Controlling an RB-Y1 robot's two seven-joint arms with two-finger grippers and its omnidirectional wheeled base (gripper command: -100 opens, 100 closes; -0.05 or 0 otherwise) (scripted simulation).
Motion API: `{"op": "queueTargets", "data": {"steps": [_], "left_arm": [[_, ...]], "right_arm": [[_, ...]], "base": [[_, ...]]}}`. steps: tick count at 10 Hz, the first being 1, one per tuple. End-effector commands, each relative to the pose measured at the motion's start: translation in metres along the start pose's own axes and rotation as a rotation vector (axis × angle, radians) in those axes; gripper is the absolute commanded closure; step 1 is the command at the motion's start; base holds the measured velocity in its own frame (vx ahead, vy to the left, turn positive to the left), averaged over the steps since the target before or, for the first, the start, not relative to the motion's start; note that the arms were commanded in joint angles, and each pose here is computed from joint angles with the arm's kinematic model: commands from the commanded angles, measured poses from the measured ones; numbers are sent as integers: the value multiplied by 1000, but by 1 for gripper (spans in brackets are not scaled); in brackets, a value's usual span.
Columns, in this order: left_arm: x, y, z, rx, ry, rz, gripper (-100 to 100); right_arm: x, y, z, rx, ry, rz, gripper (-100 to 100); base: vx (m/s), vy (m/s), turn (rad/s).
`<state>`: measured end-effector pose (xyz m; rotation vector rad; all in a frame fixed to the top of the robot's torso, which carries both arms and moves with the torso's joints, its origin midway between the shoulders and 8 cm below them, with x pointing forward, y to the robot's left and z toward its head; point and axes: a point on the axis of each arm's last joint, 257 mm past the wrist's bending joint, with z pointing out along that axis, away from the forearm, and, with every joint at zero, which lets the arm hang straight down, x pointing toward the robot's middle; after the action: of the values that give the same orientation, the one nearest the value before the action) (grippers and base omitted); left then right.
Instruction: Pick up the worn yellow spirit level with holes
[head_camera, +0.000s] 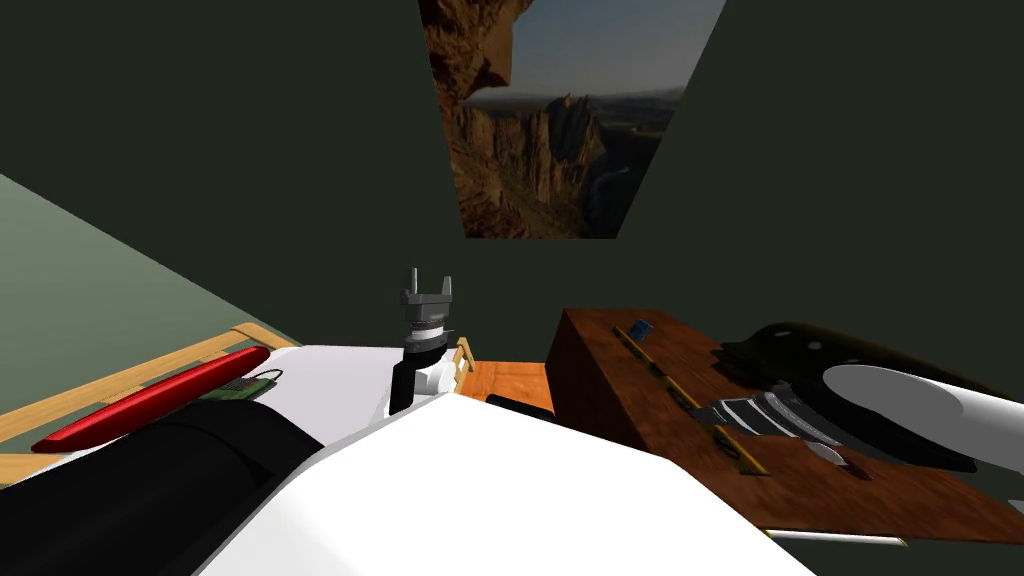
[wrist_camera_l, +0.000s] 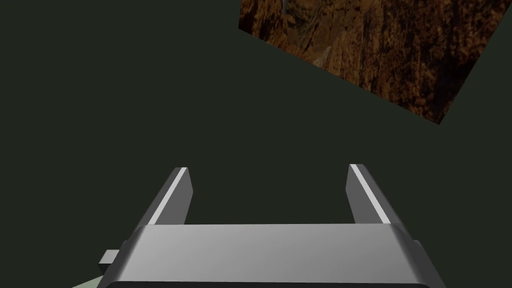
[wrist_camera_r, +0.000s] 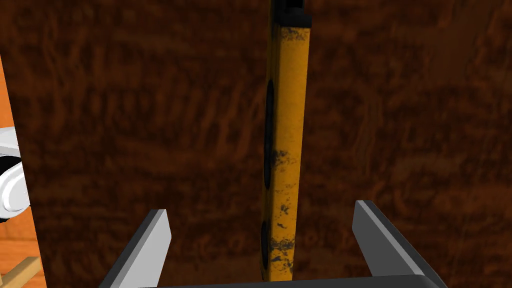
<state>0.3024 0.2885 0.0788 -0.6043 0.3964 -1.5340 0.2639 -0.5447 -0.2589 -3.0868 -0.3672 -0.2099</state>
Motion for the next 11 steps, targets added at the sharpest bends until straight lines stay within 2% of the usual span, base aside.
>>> {"op": "queueTargets", "data": {"steps": [1,3,4,5,6,7,8,9,11], "left_arm": [[0,0,0,0,0,0,0],[0,0,0,0,0,0,0],[0,0,0,0,0,0,0],[0,0,0,0,0,0,0],[0,0,0,0,0,0,0],[0,0,0,0,0,0,0],[0,0,0,0,0,0,0],[0,0,0,0,0,0,0],[0,0,0,0,0,0,0]], "right_arm": [[-6,-4,0,25,-27,31,-100],[-13,-8,2,47,-54,57,-100],[-11,-7,1,39,-44,47,-100],[-12,-8,1,41,-46,50,0],[-13,-5,14,38,-41,51,-100],[-14,-4,18,37,-40,52,-100],[-15,-5,14,39,-43,53,-100],[-15,-4,15,38,-41,52,100],[-14,-5,14,39,-41,51,100]], "base": [[237,-23,-70],[212,-27,-43],[55,12,-18],[9,4,3],[-1,19,17],[-11,31,8],[-5,14,-1],[0,0,0],[0,0,0]]}}
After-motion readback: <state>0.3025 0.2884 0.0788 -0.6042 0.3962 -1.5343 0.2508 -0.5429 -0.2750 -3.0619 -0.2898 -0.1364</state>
